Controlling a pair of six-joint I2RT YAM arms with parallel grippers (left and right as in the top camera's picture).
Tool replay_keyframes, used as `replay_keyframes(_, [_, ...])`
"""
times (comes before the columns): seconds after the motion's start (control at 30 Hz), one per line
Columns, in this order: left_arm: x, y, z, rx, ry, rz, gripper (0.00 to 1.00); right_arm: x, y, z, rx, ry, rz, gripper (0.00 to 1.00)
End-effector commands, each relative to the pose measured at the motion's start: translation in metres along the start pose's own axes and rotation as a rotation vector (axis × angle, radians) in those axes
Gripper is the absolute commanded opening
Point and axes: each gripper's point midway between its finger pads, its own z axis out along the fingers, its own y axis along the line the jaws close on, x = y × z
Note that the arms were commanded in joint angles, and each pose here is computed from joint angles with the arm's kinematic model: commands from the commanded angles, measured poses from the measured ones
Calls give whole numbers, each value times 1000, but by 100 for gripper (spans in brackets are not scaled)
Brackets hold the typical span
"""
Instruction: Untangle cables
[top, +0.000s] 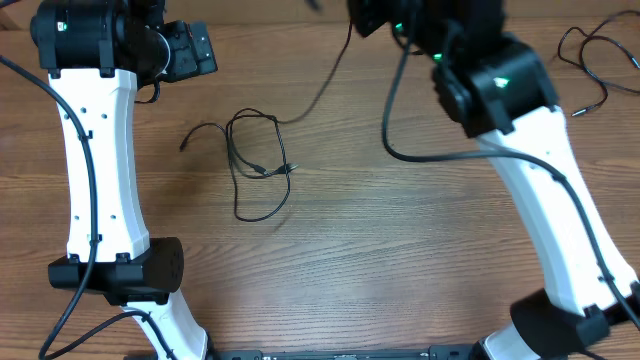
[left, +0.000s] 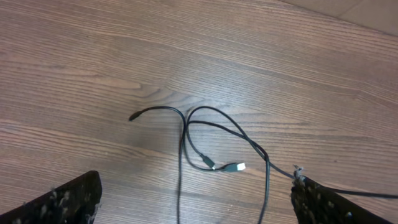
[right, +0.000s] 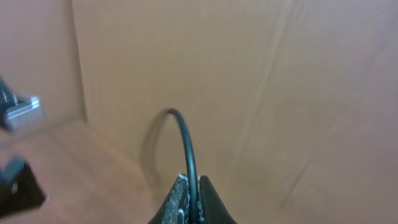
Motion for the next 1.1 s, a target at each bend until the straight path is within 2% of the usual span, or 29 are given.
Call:
replay_keyframes(0.0, [1,1,2,-4,7,17,98,-59,-25,-45,76,-163,-46,4])
replay_keyframes(0.13, [2,-2,2,14,13,17,98,-66,-51,-51,136,-200,-52,4])
replay_keyframes(0.3, [4,-18,1,105,28,19,100,-99,-92,-71,242,-346,-88,4])
replay_keyframes(0.53, [11,-73,-9,378,65,59,100,-93,-120,-80,302,-332,-84,4])
replay_keyframes(0.8, [26,-115,-5,448,61,282,100,-92,-122,-80,308,-328,-84,4])
replay_keyframes(1.0, [48,-143,24,471,109,518,100,-92,-128,-83,348,-326,-77,4])
replay_keyframes(1.07, [53,-145,41,439,139,546,100,-91,-130,-83,358,-321,-74,4])
